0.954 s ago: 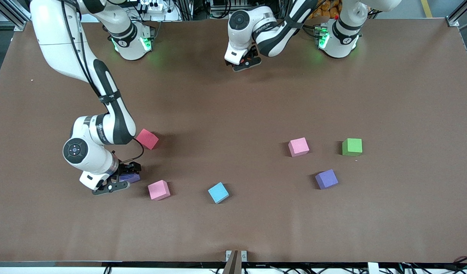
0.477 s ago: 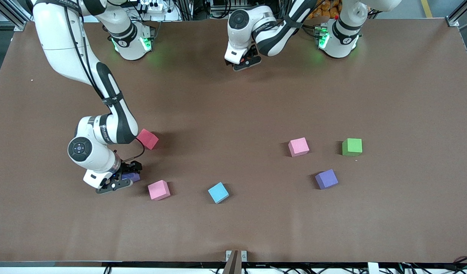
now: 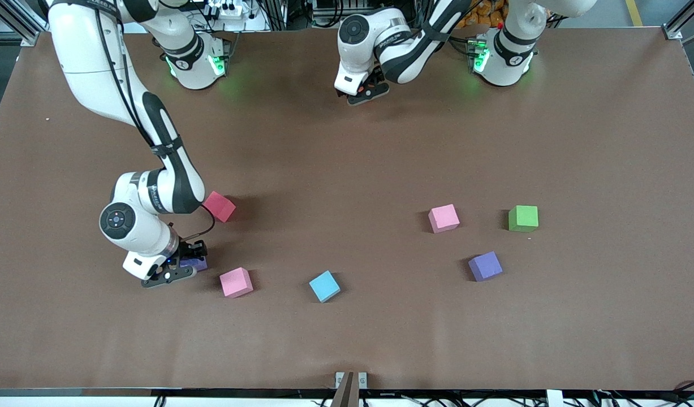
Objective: Arrange blocks into number 1
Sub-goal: 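Grasp the orange cube with the left gripper while the right gripper grasps purple, then set the orange cube down at the table center with the left gripper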
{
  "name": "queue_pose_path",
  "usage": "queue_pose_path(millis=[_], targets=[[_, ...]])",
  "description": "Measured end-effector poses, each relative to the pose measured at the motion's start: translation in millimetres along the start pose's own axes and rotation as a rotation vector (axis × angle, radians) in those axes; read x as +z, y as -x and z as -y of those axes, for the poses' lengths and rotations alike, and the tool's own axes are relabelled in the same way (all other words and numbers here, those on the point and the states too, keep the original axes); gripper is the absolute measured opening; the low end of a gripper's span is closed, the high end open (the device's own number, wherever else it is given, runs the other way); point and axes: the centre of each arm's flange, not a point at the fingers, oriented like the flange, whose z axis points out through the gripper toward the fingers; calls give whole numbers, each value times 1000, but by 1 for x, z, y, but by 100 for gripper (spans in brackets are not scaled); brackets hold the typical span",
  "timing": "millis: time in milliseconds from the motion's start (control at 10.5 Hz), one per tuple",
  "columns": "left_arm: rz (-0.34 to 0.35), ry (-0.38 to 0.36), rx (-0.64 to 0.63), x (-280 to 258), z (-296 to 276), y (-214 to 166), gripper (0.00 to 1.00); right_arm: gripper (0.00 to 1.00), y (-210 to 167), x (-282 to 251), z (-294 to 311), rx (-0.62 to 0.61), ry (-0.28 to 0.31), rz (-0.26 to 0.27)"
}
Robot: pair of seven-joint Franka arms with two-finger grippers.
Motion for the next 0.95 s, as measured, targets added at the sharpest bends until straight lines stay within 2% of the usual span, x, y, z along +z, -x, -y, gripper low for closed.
queue_pose_path(millis=[382, 954], targets=[[1, -17, 10, 1, 2, 6, 100, 60, -6, -44, -12, 81, -6, -58], [4, -33, 31, 3, 4, 20, 100, 60, -6, -53, -11, 104, -11, -59]])
